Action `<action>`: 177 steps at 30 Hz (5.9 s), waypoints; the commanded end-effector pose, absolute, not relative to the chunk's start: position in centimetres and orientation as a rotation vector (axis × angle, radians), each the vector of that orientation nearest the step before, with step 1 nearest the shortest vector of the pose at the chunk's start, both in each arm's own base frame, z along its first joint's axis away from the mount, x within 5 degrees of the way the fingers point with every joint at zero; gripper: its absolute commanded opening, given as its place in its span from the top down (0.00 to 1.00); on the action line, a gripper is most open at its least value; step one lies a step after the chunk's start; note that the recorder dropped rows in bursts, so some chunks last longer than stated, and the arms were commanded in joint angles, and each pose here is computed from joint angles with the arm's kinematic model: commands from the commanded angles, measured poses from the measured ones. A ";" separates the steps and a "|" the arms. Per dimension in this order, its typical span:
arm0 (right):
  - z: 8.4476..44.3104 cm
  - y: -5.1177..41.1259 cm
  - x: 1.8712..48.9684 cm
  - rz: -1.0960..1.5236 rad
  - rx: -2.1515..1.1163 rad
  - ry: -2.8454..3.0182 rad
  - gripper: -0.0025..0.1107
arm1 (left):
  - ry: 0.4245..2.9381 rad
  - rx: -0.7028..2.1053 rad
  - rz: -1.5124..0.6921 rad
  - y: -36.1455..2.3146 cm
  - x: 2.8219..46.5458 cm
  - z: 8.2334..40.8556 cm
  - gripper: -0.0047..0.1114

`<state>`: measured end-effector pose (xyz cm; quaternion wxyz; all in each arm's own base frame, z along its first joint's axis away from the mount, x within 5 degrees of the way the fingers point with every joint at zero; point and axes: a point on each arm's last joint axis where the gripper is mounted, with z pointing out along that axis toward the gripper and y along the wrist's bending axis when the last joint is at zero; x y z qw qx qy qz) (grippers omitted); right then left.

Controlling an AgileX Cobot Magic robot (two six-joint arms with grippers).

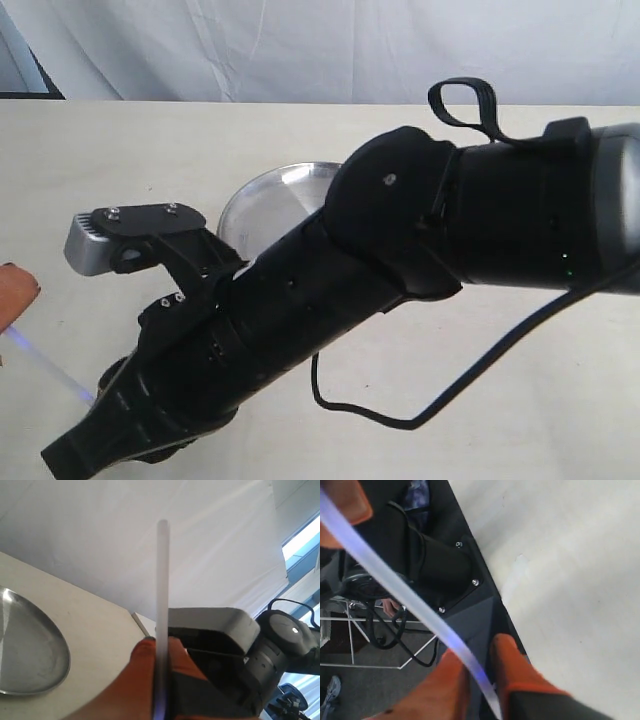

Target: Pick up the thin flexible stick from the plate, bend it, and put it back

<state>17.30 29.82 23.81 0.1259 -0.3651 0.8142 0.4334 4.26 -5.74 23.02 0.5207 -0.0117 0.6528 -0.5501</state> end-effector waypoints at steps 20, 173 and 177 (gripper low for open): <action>26.2 30.3 17.3 1.431 -1.059 2.139 0.98 | 1.619 0.108 -1.205 -6.0 4.1 22.4 0.96; 33.3 25.2 15.6 1.194 -0.836 2.148 0.74 | 1.483 0.463 -1.201 -10.0 11.3 29.8 0.96; 33.2 25.1 15.6 1.163 -0.869 2.146 0.54 | 1.473 0.469 -1.214 -10.1 11.2 29.8 0.96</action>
